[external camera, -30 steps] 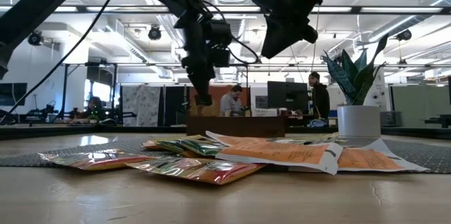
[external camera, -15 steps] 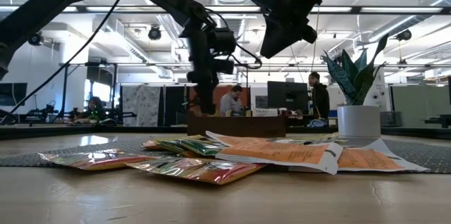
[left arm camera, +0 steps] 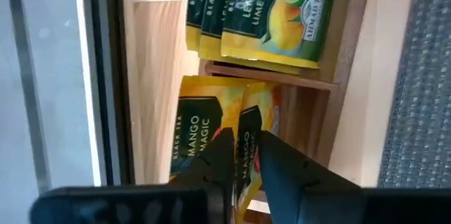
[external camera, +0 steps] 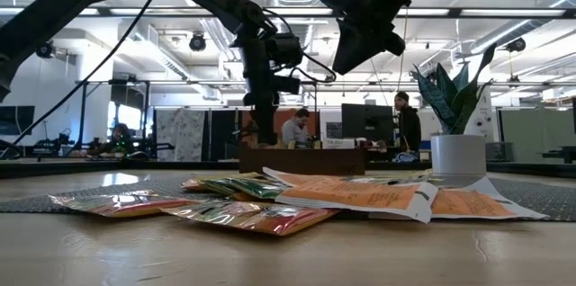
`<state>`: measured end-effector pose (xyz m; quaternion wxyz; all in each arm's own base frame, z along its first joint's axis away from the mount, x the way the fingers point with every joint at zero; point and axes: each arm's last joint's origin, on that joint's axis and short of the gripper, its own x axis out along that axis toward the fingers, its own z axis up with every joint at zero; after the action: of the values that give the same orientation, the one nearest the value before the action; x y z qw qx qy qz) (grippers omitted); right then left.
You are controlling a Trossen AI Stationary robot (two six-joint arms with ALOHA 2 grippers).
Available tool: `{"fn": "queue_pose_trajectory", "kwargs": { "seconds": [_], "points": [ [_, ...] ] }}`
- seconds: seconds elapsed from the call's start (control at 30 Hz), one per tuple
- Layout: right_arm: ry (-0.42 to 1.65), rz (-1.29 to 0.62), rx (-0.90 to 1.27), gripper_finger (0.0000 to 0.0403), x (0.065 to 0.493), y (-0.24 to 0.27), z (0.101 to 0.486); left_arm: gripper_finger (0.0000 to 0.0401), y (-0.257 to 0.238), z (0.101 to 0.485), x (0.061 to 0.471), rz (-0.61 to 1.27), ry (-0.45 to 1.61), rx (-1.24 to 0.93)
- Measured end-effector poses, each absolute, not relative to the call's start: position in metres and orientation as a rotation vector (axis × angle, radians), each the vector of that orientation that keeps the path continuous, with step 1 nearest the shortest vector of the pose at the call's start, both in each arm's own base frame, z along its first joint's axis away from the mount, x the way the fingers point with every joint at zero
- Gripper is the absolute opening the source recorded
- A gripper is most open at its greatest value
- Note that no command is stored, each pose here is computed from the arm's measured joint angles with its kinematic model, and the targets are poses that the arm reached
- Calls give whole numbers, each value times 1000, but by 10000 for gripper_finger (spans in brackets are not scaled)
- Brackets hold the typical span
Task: Pick & Place Tea
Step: Put the orange tea bag into the left section of the wooden organizer, then put the white orange tea bag into the right section of the wooden organizer
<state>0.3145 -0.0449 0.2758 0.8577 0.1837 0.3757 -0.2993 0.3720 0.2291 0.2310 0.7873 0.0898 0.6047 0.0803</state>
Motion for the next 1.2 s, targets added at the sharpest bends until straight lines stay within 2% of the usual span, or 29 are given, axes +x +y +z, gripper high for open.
{"fn": "queue_pose_trajectory", "kwargs": {
  "seconds": [0.2, 0.4, 0.57, 0.83, 1.2],
  "points": [
    [788, -629, 387, 84, 315, -45, 276, 76, 230, 235, 372, 267, 1347, 269],
    [788, -626, 386, 79, 315, -44, 276, 76, 228, 259, 372, 310, 1287, 298],
    [788, -618, 383, 71, 315, -42, 276, 76, 217, 284, 372, 388, 1187, 201],
    [801, -600, 374, 68, 315, -36, 275, 76, 154, 311, 370, 96, 1009, -43],
    [829, -549, 339, 68, 315, -18, 272, 76, 79, 305, 358, 54, 1032, -178]
  ]
}}
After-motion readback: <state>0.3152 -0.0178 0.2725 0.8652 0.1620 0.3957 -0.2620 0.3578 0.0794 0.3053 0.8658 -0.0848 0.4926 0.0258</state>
